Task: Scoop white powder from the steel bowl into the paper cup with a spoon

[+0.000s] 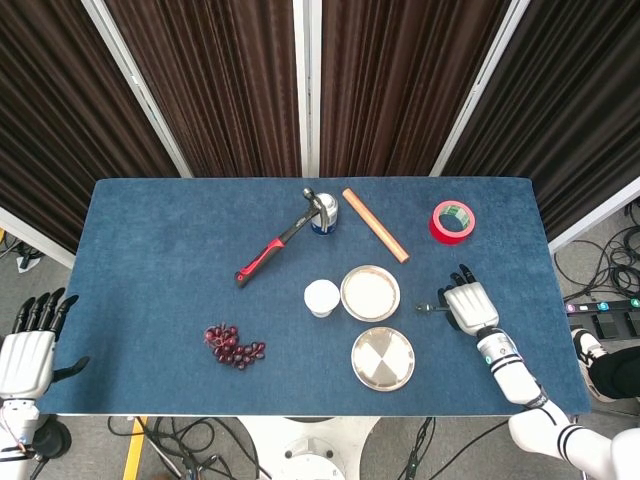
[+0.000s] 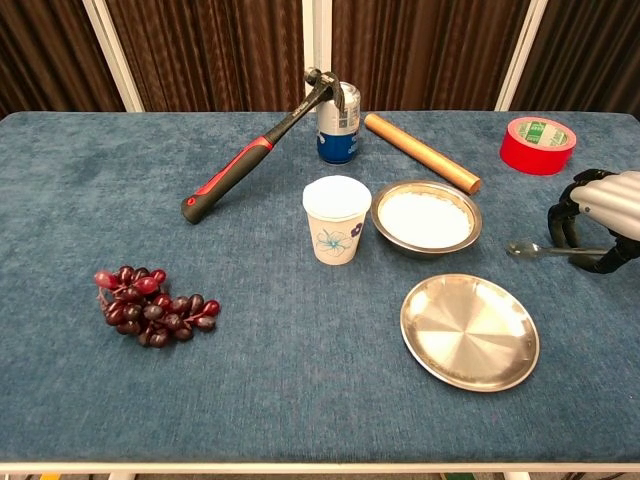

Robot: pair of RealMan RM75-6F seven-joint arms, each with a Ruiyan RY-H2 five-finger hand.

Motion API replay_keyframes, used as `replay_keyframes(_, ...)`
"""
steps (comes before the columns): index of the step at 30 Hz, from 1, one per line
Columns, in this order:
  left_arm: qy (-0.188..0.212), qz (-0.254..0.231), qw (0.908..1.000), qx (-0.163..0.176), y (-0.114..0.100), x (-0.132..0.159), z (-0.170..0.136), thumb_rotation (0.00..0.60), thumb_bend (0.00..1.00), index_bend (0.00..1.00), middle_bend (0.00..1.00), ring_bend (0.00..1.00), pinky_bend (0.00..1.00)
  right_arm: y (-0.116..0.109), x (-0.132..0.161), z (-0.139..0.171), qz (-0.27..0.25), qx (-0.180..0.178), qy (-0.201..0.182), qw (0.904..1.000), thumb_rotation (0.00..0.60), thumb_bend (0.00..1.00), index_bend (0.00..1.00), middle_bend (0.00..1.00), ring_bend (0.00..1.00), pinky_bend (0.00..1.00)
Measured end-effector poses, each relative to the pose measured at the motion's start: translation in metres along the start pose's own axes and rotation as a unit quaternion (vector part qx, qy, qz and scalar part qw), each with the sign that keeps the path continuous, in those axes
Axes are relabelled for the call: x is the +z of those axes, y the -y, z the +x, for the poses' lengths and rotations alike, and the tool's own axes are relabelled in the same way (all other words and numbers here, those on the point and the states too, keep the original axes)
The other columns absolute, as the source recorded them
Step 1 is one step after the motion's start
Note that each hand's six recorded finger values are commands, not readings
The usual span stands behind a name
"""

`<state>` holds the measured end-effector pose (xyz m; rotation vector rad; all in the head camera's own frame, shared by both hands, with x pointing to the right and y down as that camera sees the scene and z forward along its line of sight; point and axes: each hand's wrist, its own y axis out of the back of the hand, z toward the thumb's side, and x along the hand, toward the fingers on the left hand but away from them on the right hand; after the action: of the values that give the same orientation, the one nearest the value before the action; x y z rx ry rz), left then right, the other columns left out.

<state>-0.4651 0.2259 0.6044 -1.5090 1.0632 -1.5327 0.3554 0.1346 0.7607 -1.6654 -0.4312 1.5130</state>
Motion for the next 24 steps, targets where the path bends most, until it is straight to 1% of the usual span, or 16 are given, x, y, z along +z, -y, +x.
replay_keyframes(9,-0.002,0.000,1.0000,0.000,0.001,-0.002,-0.002,0.600,0.07,0.18,0.15,0.04,0.05,0.002,0.001,-0.001,-0.007,0.002,0.000,1.0000,0.600,0.31,0.53,0.52,0.20,0.02)
replay_keyframes(15,-0.003,-0.002,1.0000,0.004,0.000,-0.001,-0.002,0.600,0.07,0.18,0.15,0.04,0.05,-0.002,0.000,0.000,-0.006,-0.001,-0.004,1.0000,0.600,0.33,0.57,0.54,0.21,0.02)
replay_keyframes(20,-0.003,-0.003,1.0000,0.006,-0.001,-0.002,-0.004,0.600,0.07,0.18,0.15,0.04,0.05,-0.015,-0.004,0.003,0.009,-0.004,-0.013,0.9999,0.600,0.33,0.59,0.56,0.22,0.02)
replay_keyframes(24,-0.002,-0.005,0.9999,0.011,-0.003,-0.002,-0.003,0.600,0.07,0.18,0.15,0.04,0.05,-0.036,-0.007,0.006,0.018,-0.007,-0.025,0.9995,0.600,0.33,0.61,0.57,0.24,0.02)
